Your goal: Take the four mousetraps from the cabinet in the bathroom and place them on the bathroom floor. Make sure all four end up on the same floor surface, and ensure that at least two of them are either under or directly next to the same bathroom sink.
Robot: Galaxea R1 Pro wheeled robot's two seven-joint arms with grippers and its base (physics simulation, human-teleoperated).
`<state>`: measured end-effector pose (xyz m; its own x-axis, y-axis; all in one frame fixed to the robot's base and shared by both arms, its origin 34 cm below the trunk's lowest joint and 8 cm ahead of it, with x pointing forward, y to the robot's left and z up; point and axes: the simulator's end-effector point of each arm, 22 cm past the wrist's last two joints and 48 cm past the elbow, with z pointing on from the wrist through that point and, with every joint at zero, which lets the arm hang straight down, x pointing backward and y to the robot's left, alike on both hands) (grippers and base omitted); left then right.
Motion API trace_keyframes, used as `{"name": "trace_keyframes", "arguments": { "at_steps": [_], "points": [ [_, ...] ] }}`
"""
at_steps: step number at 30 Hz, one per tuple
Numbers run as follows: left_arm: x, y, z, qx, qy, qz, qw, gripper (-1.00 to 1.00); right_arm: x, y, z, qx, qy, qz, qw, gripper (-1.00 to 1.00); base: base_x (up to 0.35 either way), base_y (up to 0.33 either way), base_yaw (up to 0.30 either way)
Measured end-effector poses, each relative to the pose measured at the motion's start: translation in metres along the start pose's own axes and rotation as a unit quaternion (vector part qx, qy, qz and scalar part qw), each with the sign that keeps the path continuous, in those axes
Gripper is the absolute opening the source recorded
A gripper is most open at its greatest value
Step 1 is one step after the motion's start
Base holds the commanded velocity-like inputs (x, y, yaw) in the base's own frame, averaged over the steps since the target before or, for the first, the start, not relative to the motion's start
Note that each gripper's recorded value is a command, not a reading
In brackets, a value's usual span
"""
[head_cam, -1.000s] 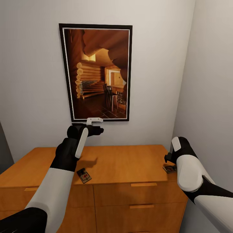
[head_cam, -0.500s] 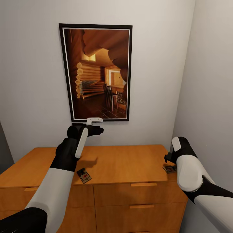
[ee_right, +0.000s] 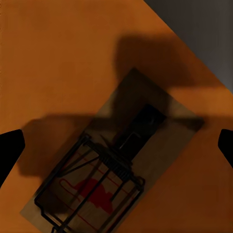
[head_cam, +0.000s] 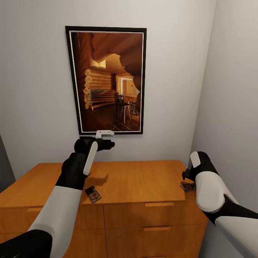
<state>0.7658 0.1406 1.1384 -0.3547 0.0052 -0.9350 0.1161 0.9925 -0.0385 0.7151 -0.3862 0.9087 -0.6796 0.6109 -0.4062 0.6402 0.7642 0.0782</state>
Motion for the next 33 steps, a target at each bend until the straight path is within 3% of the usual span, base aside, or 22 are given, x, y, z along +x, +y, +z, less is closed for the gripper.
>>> {"name": "trace_keyframes", "arguments": {
  "at_steps": [33],
  "points": [
    [-0.0003, 0.0, -0.0002, 0.0, 0.0, 0.0, 1.0, 1.0, 0.0058, 0.0011, 0.0036, -0.009, 0.012, 0.012, 0.9998, 1.0, 0.0, 0.0, 0.0]
  ]
}}
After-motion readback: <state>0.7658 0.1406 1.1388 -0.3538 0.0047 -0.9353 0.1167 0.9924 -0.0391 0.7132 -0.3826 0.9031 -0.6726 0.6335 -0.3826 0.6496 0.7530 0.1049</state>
